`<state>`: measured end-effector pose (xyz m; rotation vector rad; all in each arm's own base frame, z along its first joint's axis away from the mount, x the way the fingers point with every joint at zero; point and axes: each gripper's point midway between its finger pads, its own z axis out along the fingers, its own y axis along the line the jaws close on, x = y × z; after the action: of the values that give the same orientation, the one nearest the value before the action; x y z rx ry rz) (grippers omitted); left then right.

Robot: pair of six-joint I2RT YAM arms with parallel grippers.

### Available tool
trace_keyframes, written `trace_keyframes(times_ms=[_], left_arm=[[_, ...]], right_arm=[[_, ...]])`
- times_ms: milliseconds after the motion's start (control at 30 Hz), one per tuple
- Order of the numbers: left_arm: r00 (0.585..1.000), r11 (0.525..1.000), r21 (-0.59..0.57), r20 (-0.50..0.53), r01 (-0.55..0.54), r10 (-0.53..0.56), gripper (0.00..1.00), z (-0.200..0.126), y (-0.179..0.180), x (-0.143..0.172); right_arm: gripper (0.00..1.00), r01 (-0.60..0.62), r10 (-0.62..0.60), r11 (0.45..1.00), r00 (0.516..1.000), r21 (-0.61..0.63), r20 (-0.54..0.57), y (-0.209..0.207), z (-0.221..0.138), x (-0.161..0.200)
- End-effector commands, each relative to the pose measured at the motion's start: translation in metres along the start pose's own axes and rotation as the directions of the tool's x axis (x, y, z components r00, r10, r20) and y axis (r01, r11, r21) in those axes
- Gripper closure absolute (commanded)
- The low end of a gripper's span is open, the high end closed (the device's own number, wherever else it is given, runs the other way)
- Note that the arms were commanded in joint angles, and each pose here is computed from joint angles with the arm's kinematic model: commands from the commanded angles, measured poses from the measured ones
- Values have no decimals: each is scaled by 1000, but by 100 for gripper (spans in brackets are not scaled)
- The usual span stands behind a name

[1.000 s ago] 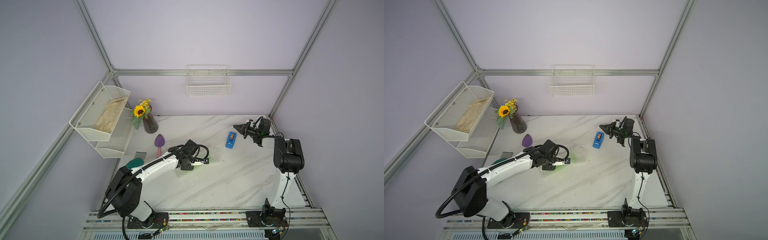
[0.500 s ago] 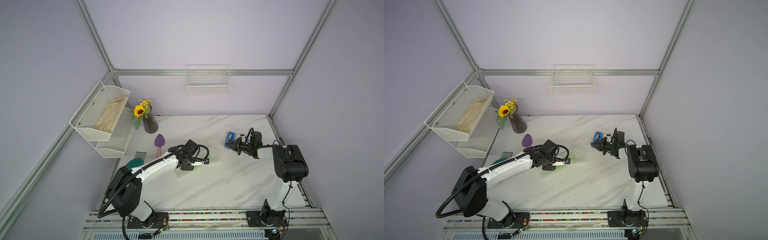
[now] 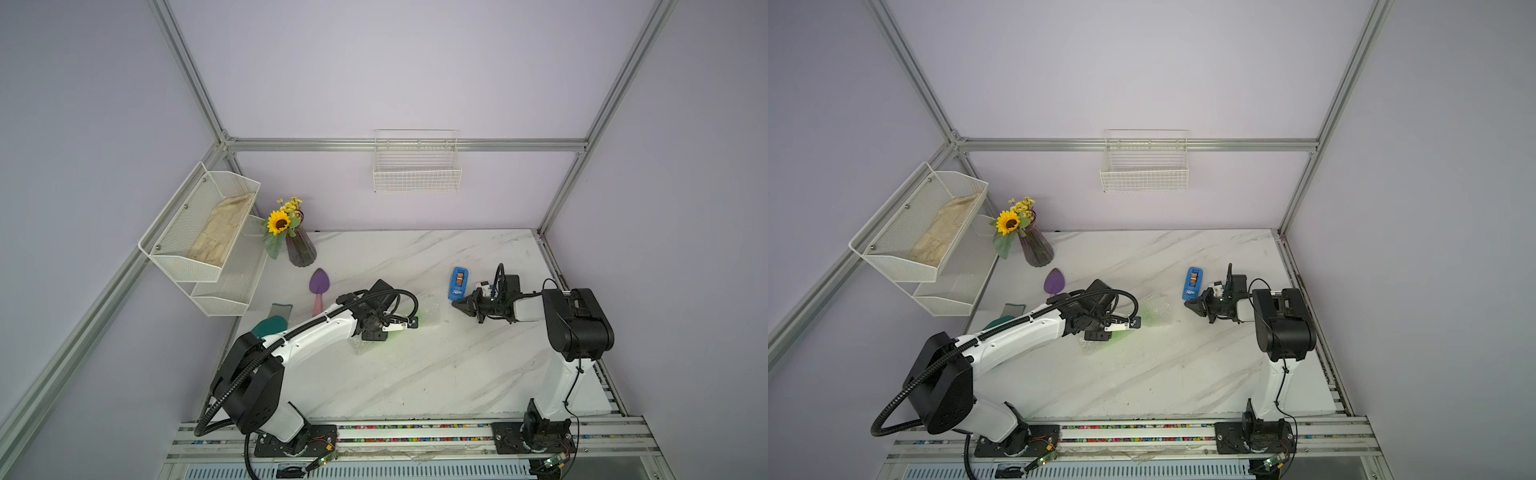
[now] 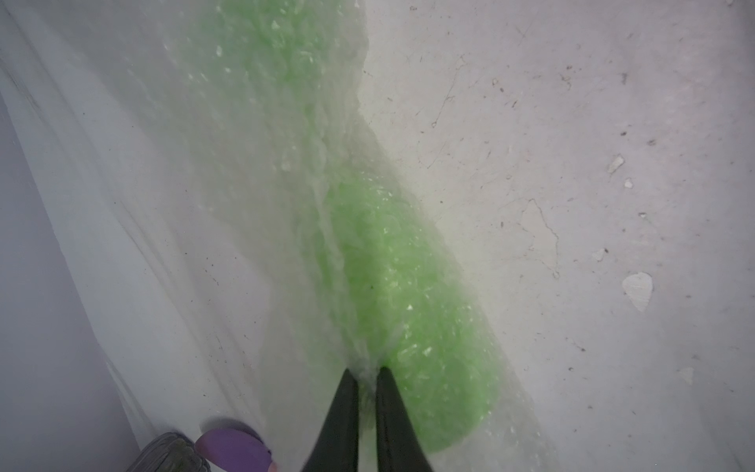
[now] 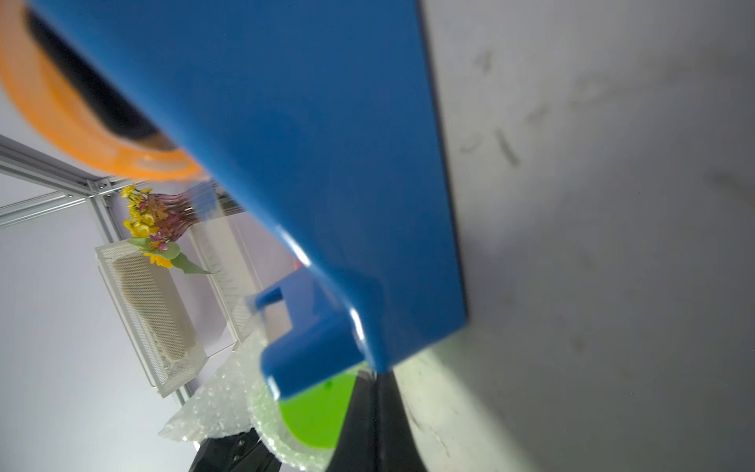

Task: Wrap wine glasses in bubble wrap
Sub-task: Tear off the tape using the Tape Cutter.

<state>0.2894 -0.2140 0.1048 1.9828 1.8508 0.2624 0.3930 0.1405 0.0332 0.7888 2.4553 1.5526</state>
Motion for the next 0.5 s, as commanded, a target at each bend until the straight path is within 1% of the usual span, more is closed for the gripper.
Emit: trace_keyframes(times_ms=[0, 100, 200, 267, 367, 467], left_arm=[[1000, 1000, 25, -8, -7, 7, 89, 3, -9, 3], [1000, 1000, 25, -9, -7, 8, 89, 3, -9, 4], [1000, 1000, 27, -11, -8, 8, 89, 3, -10, 4], [1000, 1000, 28, -11, -8, 8, 88, 3, -10, 4], [1000, 1000, 30, -12, -8, 9, 89, 4, -11, 5], [1000, 999, 33, -15, -11, 11, 89, 5, -13, 6]], right_arm=[[100, 15, -14, 995, 1000, 95, -9, -20, 5, 3], [100, 38, -43, 974, 999, 224, 14, -38, 3, -1], [100, 65, -81, 935, 996, 349, 32, -51, -2, -6], [100, 92, -121, 887, 992, 452, 36, -61, -8, -8], [100, 121, -169, 811, 985, 573, 31, -72, -16, -9], [100, 131, -185, 748, 983, 651, 15, -82, -24, -5]])
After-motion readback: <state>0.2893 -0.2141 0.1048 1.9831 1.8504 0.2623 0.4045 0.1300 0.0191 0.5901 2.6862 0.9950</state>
